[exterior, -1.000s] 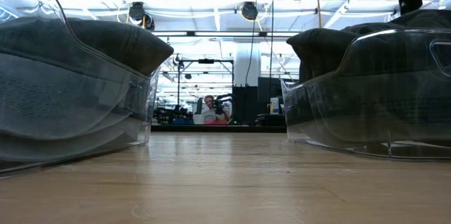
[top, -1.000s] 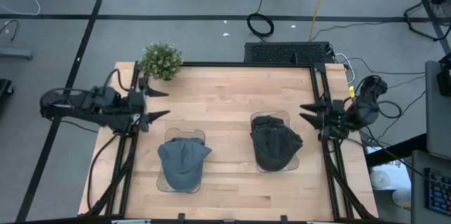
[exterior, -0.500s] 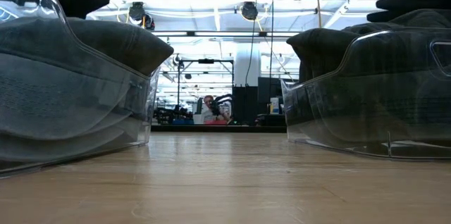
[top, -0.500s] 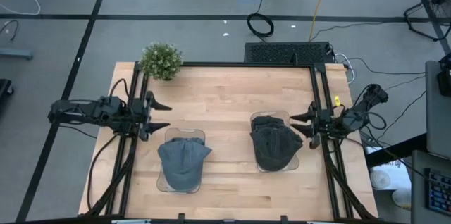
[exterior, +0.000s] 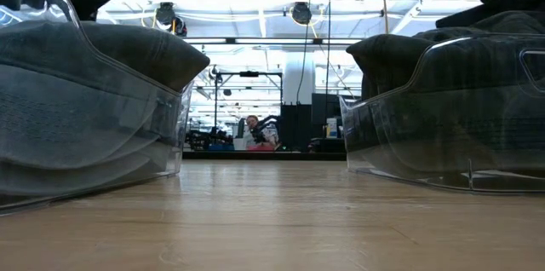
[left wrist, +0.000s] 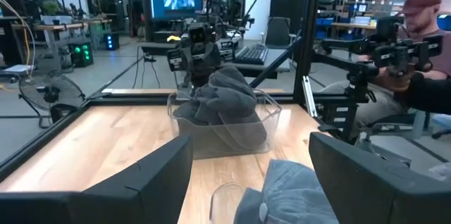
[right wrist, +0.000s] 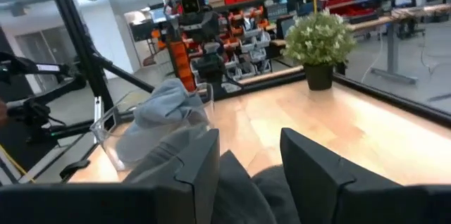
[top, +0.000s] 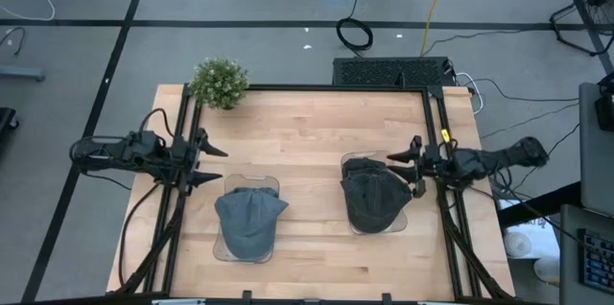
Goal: Pick & Place hat
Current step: Return to Home Position
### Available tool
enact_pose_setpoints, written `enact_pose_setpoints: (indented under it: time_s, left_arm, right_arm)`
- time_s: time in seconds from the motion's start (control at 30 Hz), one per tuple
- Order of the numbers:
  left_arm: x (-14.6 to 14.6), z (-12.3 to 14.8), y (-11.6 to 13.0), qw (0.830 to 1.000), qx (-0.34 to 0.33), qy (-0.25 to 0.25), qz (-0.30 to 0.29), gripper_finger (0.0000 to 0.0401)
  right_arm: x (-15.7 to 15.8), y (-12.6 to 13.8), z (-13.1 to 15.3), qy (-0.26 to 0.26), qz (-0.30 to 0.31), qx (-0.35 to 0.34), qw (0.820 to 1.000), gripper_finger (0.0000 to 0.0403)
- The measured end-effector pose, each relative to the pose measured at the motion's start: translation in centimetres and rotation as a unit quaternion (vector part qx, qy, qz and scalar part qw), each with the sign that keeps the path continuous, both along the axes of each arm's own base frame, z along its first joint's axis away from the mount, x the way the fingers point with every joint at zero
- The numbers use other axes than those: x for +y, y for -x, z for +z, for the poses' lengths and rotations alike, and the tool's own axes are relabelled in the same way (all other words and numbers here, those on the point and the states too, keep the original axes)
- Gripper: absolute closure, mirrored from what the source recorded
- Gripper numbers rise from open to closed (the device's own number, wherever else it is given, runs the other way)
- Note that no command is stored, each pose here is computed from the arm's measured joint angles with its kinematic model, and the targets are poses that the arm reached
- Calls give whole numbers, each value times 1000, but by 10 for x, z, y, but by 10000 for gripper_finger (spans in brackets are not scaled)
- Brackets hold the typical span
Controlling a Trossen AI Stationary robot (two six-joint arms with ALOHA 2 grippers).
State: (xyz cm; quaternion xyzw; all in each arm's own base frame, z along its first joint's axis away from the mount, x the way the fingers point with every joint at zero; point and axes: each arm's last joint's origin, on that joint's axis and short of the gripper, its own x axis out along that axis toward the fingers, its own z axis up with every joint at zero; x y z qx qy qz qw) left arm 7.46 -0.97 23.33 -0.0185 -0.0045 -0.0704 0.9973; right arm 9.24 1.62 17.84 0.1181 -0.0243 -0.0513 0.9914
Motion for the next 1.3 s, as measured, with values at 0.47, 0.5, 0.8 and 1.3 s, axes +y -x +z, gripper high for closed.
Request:
enact_pose_setpoints:
  time_s: [0.47, 0.5, 0.8, 1.3]
  left_arm:
    - [2, -11, 2, 999, 31, 15, 24, 107]
    - [2, -11, 2, 999, 33, 14, 27, 107]
    - [4, -19, 0, 997, 55, 0, 63, 107]
    - [3, -61, -20, 998, 13, -3, 65, 107]
  right_arm:
    - [-35, -4, -7, 44, -14, 41, 998, 264]
    - [-36, -4, -7, 44, -14, 41, 998, 264]
    - [-40, 2, -7, 36, 45, 38, 998, 264]
    - [-38, 2, -5, 32, 95, 22, 995, 296]
